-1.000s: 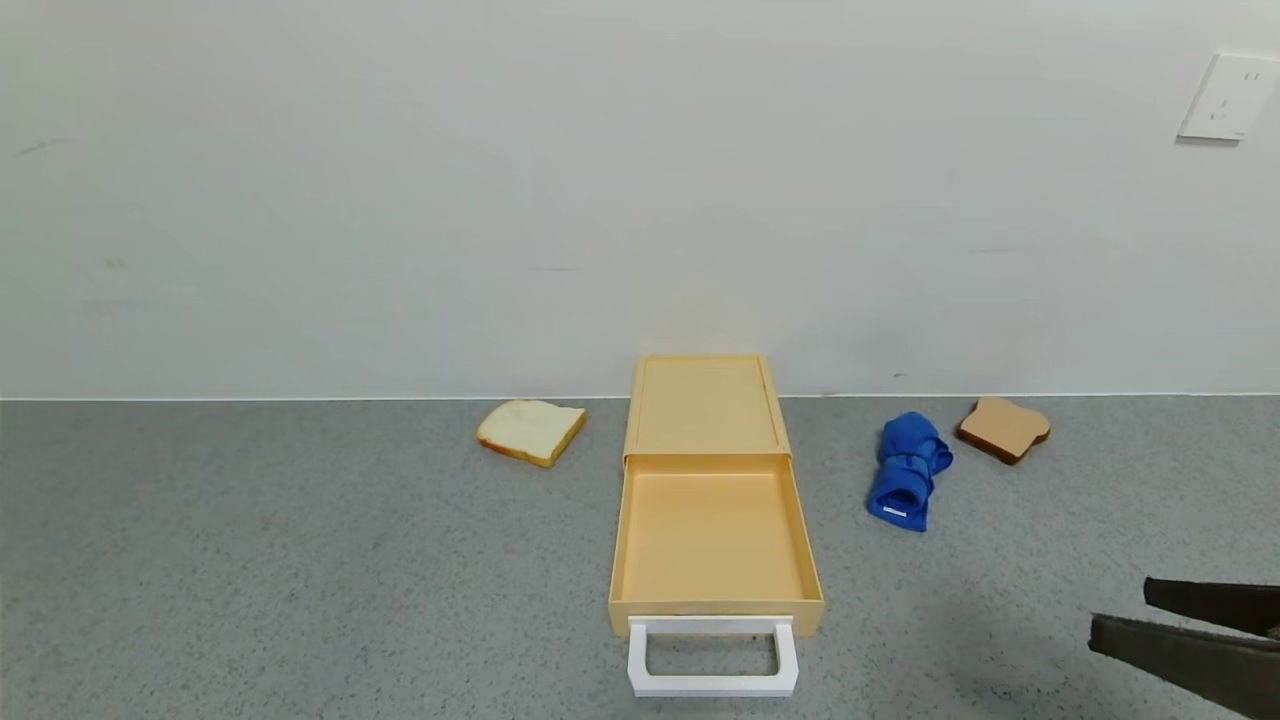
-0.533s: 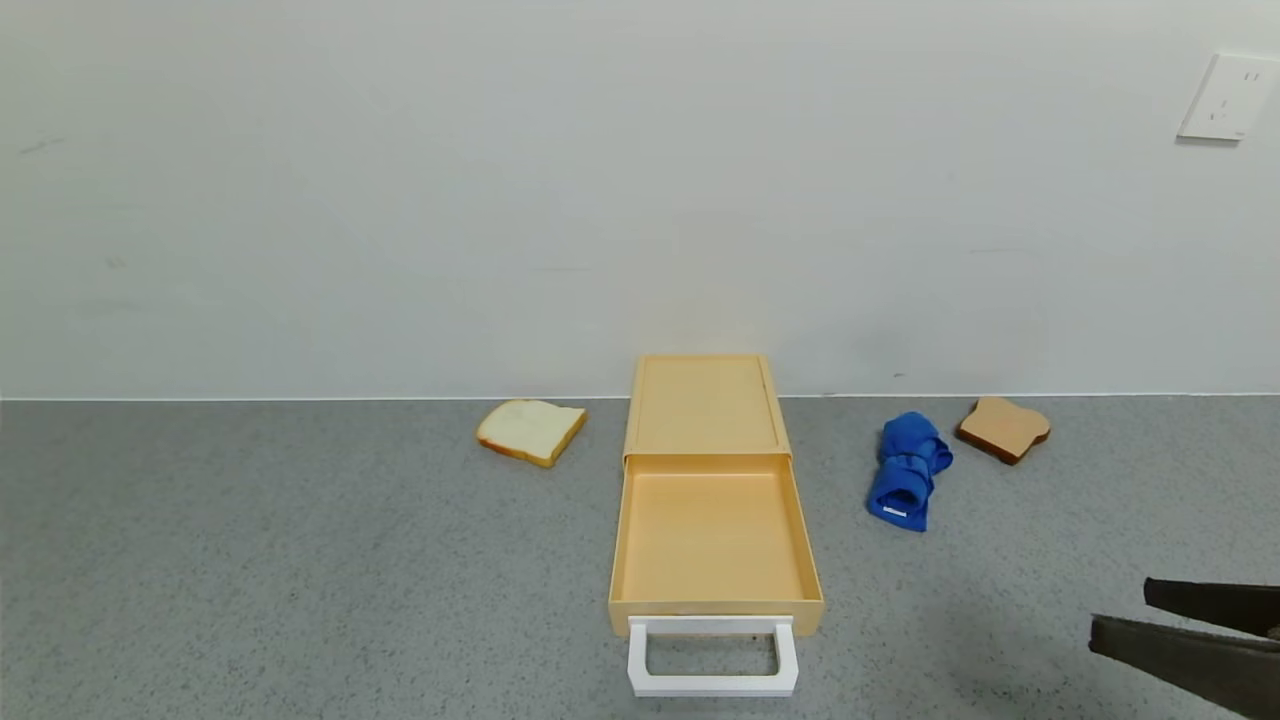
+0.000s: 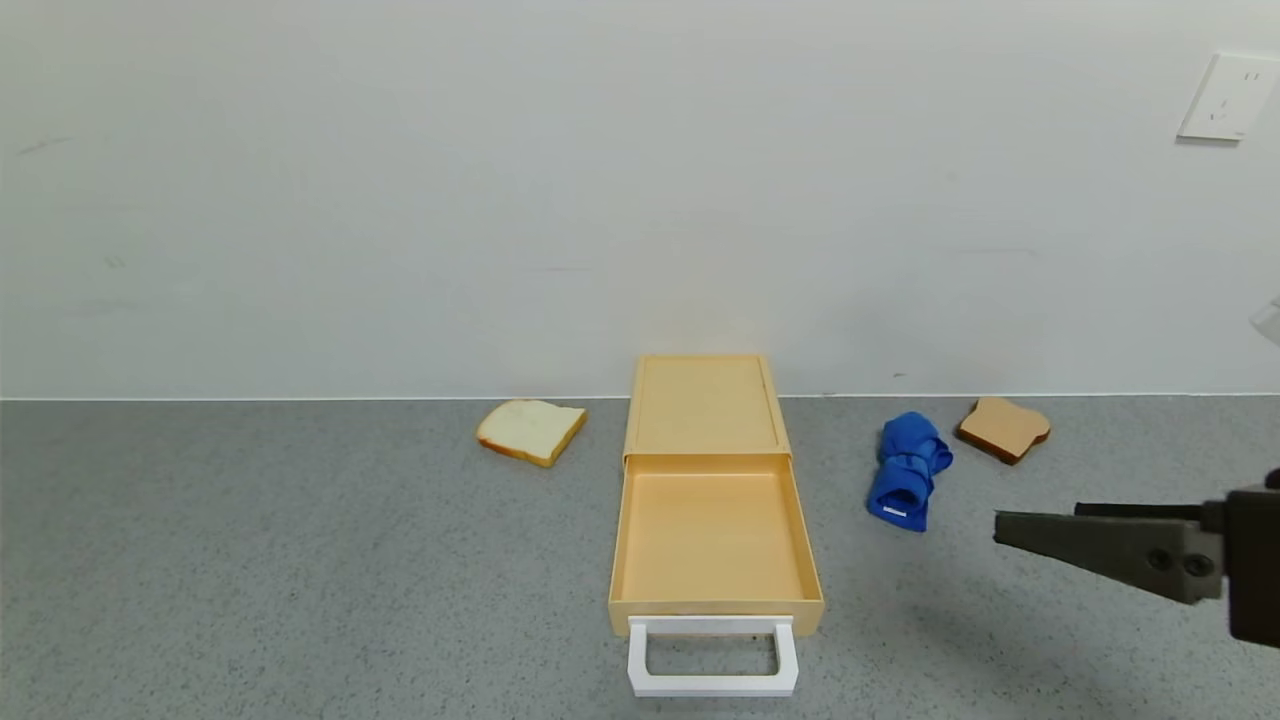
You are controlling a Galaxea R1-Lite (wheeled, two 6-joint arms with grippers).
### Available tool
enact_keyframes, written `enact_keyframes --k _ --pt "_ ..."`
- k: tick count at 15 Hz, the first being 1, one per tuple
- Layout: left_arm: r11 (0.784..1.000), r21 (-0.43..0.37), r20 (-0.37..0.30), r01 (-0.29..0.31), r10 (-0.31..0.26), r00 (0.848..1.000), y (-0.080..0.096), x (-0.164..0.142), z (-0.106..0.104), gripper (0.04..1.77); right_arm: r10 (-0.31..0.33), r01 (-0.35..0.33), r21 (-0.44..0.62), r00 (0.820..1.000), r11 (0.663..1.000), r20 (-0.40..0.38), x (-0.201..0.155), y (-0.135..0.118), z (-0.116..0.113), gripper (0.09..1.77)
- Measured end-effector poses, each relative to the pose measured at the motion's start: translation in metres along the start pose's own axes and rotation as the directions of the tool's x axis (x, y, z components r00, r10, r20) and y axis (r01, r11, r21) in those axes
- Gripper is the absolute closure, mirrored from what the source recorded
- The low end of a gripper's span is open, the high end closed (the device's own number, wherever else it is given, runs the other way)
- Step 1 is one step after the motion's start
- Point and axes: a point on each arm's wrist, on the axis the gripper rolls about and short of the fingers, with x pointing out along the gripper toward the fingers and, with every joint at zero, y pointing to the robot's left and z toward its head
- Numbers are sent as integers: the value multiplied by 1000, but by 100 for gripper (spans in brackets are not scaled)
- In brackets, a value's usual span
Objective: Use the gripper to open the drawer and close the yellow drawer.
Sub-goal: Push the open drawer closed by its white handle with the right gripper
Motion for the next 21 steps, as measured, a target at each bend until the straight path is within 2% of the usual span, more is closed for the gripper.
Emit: enact_keyframes --k 2,4,8,11,15,19,21 --pt "1000 0 0 0 0 1000 0 0 0 9 -51 54 34 996 998 -75 20 2 10 15" --pt "1000 0 0 0 0 1000 0 0 0 9 -102 116 76 981 990 -167 44 5 18 15" --pt "1000 0 0 0 0 1000 0 0 0 9 -172 215 92 923 972 -344 97 8 24 15" --pt "1000 0 0 0 0 1000 0 0 0 9 -221 278 71 874 958 -433 134 17 17 15" --pt "1000 0 0 0 0 1000 0 0 0 9 -284 338 6 801 941 -527 176 37 -2 15" --pt "1000 0 0 0 0 1000 0 0 0 9 -310 371 -10 759 928 -573 207 45 -17 15" --pt "1000 0 0 0 0 1000 0 0 0 9 -335 402 -22 730 916 -595 219 45 -25 15"
